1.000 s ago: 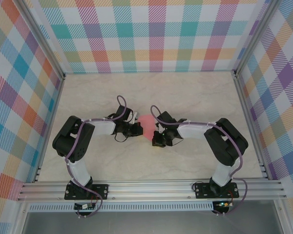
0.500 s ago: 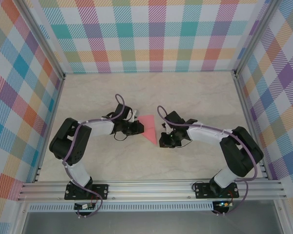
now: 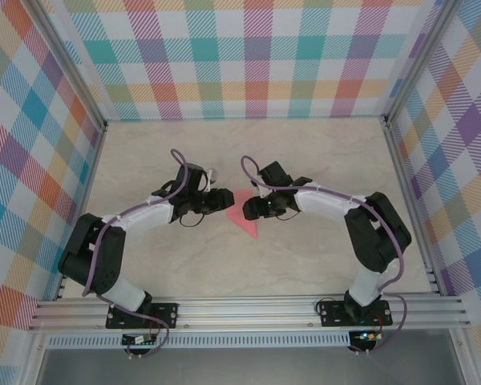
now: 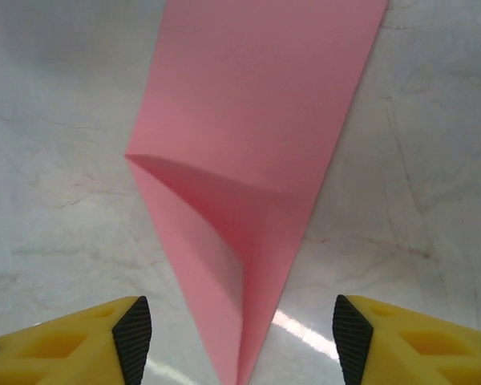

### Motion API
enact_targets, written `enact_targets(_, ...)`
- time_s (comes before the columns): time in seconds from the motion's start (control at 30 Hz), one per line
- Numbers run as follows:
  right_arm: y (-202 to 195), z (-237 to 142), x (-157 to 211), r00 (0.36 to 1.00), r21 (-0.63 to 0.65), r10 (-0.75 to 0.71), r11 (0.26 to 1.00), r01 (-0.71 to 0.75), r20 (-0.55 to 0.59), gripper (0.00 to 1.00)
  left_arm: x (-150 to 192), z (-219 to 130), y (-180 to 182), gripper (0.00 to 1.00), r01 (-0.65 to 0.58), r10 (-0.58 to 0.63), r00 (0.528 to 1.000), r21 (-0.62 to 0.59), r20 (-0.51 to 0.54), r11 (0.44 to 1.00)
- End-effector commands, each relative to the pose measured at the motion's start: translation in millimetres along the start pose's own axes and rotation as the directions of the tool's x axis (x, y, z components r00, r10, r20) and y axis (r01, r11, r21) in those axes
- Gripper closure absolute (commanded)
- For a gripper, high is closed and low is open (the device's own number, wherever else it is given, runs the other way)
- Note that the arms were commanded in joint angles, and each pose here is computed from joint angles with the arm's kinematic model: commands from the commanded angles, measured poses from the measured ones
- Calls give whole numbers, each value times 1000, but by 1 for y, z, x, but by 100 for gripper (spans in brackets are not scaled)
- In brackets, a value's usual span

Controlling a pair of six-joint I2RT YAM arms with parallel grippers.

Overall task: Fold a paper plane with a square sheet of paper (fold left side to right side)
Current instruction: Fourth fold the wing at the center of the table.

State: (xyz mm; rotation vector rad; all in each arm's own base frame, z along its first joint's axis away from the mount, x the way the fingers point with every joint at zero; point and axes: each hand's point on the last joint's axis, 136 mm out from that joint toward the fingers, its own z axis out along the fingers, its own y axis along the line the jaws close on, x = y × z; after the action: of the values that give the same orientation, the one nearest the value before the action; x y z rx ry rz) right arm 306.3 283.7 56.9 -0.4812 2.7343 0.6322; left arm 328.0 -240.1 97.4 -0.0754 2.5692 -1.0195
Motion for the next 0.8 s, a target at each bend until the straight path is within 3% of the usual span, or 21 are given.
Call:
enact_targets(0.0, -9, 7, -12, 1000, 37, -25, 999, 24, 8, 41, 6, 13, 14, 49, 83, -83, 996, -15, -28, 996)
enact_targets(0.27, -28, 18, -10, 1000, 118, 7, 993, -5, -19, 54, 8, 34, 26, 46, 149, -150, 987, -27, -51, 989)
enact_targets(0.63, -29, 23, -8, 999, 117, 17, 993, -12, -40, 55, 9, 52, 30, 43, 164, -166, 983, -29, -82, 986)
enact_targets(0.77, -29, 23, -7, 999, 120, 17, 993, -12, -43, 55, 8, 57, 26, 49, 170, -170, 981, -8, -87, 985)
